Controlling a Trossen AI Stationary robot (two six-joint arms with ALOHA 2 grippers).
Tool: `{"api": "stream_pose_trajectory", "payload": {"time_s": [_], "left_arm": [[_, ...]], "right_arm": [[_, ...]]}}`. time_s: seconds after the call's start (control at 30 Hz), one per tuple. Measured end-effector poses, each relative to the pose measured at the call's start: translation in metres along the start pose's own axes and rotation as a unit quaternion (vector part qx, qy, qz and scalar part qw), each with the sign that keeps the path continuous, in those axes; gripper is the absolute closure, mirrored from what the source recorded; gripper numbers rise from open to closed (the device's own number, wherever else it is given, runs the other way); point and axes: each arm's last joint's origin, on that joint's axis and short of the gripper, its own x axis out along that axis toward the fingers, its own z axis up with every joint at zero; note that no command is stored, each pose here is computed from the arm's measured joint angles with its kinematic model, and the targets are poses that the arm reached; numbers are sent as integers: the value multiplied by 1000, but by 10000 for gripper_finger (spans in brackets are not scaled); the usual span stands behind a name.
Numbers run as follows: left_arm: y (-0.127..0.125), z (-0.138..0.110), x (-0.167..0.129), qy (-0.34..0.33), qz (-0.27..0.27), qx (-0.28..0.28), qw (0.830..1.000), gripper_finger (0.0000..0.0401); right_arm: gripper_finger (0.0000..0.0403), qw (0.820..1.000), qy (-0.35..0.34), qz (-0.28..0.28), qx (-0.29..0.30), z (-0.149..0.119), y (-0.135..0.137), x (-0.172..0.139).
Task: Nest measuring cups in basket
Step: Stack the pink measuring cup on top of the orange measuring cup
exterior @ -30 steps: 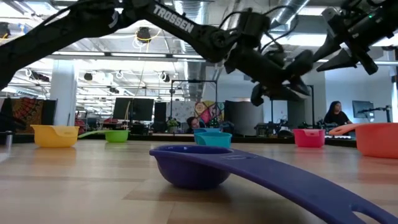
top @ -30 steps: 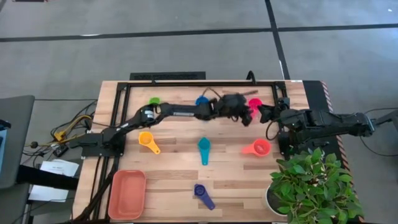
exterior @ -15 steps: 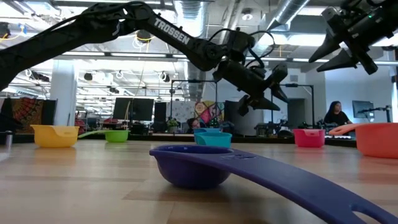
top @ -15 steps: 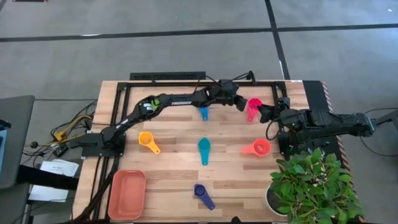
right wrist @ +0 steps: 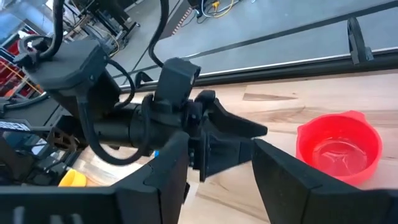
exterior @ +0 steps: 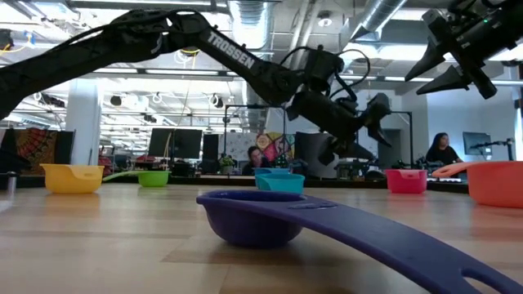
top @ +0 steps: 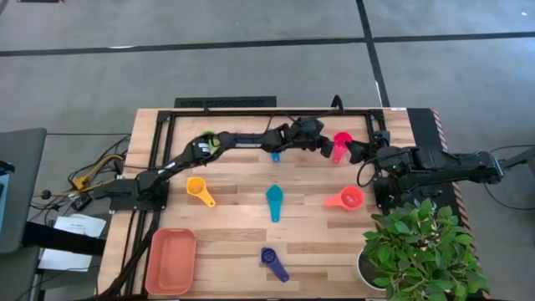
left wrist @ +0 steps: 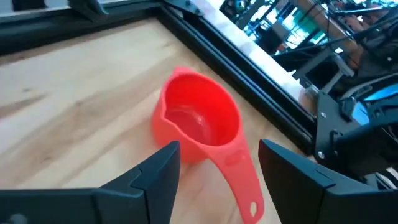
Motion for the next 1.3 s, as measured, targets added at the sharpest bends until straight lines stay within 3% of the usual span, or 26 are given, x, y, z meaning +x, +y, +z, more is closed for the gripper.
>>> {"api": "stream_pose_trajectory", "payload": {"time_s": [0.13, 0.43, 0.67, 0.8, 1.3], "left_arm": [[-1, -10, 6, -16, -15, 6, 1000, 195], [8, -44, 22, 11, -25, -46, 999, 195], [-8, -52, 21, 11, -38, 1, 999, 195], [-8, -55, 21, 26, -32, 1, 999, 198], [-3, -51, 21, 19, -26, -29, 999, 300]], "right_arm": [[204, 1000, 0, 0, 6, 0, 0, 0], [203, 1000, 14, 7, 14, -1, 0, 0], [202, 1000, 24, 12, 17, -2, 0, 0], [202, 999, 24, 12, 17, -2, 0, 0], [226, 1000, 24, 12, 12, -2, 0, 0]]}}
